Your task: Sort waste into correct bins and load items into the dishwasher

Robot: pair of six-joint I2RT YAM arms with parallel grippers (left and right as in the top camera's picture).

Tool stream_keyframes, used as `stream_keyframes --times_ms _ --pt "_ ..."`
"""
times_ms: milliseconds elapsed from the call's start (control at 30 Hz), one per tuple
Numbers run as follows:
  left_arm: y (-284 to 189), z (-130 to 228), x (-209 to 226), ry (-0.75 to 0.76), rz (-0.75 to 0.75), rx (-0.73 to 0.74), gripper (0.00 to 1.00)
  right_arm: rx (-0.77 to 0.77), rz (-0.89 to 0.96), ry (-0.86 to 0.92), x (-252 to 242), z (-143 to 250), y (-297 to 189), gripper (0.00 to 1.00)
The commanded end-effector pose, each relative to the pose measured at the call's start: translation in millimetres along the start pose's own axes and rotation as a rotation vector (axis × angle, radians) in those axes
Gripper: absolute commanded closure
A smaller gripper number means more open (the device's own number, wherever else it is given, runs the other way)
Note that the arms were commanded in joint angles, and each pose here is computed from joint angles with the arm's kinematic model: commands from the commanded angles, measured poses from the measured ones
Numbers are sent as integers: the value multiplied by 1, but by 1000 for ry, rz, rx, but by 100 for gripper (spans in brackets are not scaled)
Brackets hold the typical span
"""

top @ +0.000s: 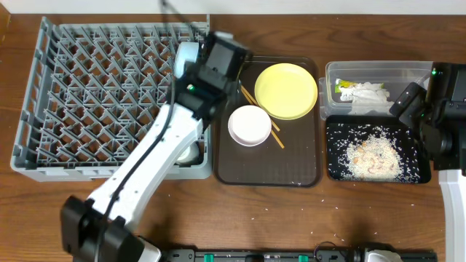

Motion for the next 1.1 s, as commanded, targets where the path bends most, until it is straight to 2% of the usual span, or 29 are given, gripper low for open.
stream_keyframes --times_ms 0,200,367,500,833,1067 --pt "11 53 -30 -263 87 267 21 -6 11 22 -3 -2 -1 1" --pt "29 93 -52 -282 6 351 24 -6 11 22 -3 -2 -1 1" --pt "50 120 -48 -348 -116 420 28 -6 11 22 -3 -2 -1 1" --pt "57 129 -36 -382 -198 436 28 -6 11 22 -3 -2 -1 1" --pt "72 143 -26 -531 -298 454 29 -6 11 22 -3 -2 -1 1" --pt "87 147 -32 -553 -285 450 35 -6 11 22 -3 -2 -1 1"
Point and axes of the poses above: each gripper's point midway between its finger pads, its own y axis out along the fingers, its own x axis along the line the jaws close on, z = x × y, the point moved 3 cm from there along -y, back along the fingers, and after that the axes turned 11 degrees about -y, right-handed, at the moved point
